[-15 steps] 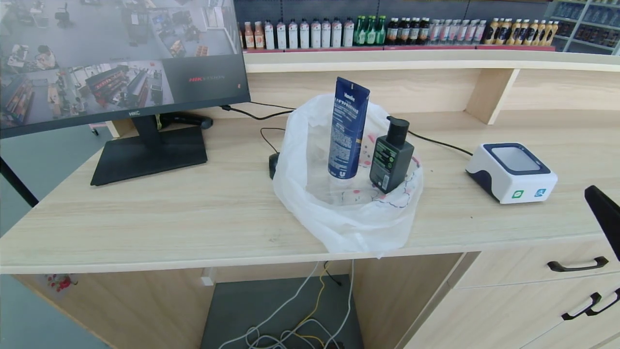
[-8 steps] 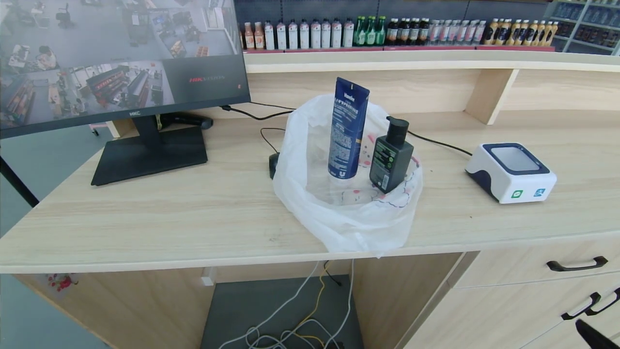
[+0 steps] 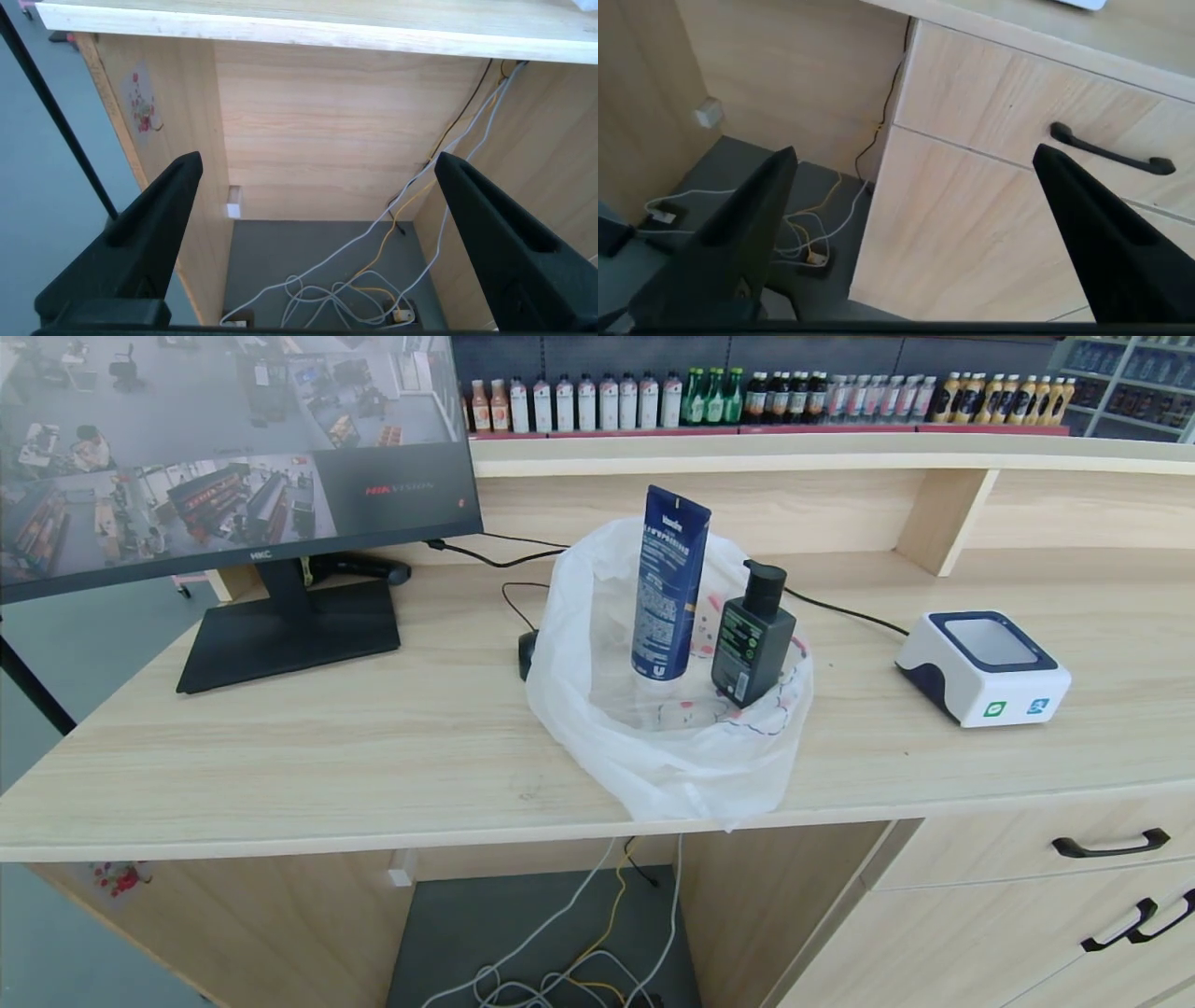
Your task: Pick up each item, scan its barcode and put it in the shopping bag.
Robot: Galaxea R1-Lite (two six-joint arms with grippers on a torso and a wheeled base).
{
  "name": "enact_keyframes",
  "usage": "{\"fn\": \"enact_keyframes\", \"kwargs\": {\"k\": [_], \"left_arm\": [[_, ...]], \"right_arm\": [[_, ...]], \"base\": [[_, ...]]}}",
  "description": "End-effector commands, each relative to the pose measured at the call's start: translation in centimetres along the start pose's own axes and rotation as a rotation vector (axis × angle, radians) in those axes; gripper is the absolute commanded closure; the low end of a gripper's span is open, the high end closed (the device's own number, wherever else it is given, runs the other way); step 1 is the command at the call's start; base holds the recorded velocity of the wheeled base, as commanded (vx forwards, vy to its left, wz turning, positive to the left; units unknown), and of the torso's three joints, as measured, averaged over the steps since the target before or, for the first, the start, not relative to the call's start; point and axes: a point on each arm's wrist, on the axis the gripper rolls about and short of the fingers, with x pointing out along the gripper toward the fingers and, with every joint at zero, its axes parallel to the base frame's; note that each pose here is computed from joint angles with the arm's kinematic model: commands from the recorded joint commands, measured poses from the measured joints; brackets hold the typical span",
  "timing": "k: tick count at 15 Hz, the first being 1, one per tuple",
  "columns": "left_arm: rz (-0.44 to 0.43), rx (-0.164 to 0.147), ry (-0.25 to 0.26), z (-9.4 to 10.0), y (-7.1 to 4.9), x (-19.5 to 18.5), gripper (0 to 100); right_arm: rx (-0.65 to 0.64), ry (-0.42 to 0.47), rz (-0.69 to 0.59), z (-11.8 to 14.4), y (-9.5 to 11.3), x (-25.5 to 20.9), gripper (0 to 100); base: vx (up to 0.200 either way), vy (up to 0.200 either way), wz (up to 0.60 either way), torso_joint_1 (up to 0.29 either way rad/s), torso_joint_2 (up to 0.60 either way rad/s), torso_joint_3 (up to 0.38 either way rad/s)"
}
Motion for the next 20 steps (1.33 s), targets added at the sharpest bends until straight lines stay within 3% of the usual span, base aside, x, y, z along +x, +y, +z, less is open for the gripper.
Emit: {"fn": "enact_keyframes", "kwargs": {"k": [1, 4, 7, 8, 12, 16, 17, 20], "left_arm": [[0.0, -0.001, 0.0, 0.0, 0.0, 0.0, 0], [0.0, -0.001, 0.0, 0.0, 0.0, 0.0, 0], [0.0, -0.001, 0.0, 0.0, 0.0, 0.0, 0], [0.0, -0.001, 0.0, 0.0, 0.0, 0.0, 0], [0.0, 0.0, 0.0, 0.0, 0.0, 0.0, 0], [0.001, -0.003, 0.0, 0.0, 0.0, 0.0, 0], [0.0, 0.002, 0.0, 0.0, 0.0, 0.0, 0], [0.0, 0.003, 0.0, 0.0, 0.0, 0.0, 0]], "right_arm": [[0.014, 0.039, -0.004, -0.4, 0.1, 0.1, 0], [0.101, 0.11, -0.145, -0.3, 0.2, 0.5, 0], [0.106, 0.106, -0.153, -0.3, 0.3, 0.5, 0], [0.098, 0.033, -0.193, -0.3, 0.6, -0.2, 0], [0.108, -0.059, -0.269, -0.5, 0.6, -0.8, 0], [0.118, -0.062, -0.272, -0.7, 0.7, -0.8, 0], [0.168, -0.025, -0.267, -1.1, 0.7, -0.8, 0], [0.237, -0.033, -0.267, -1.1, 0.7, -0.8, 0]], "base": [[0.0, 0.0, 0.0, 0.0, 0.0, 0.0], [0.0, 0.0, 0.0, 0.0, 0.0, 0.0], [0.0, 0.0, 0.0, 0.0, 0.0, 0.0], [0.0, 0.0, 0.0, 0.0, 0.0, 0.0], [0.0, 0.0, 0.0, 0.0, 0.0, 0.0], [0.0, 0.0, 0.0, 0.0, 0.0, 0.0], [0.0, 0.0, 0.0, 0.0, 0.0, 0.0], [0.0, 0.0, 0.0, 0.0, 0.0, 0.0]]}}
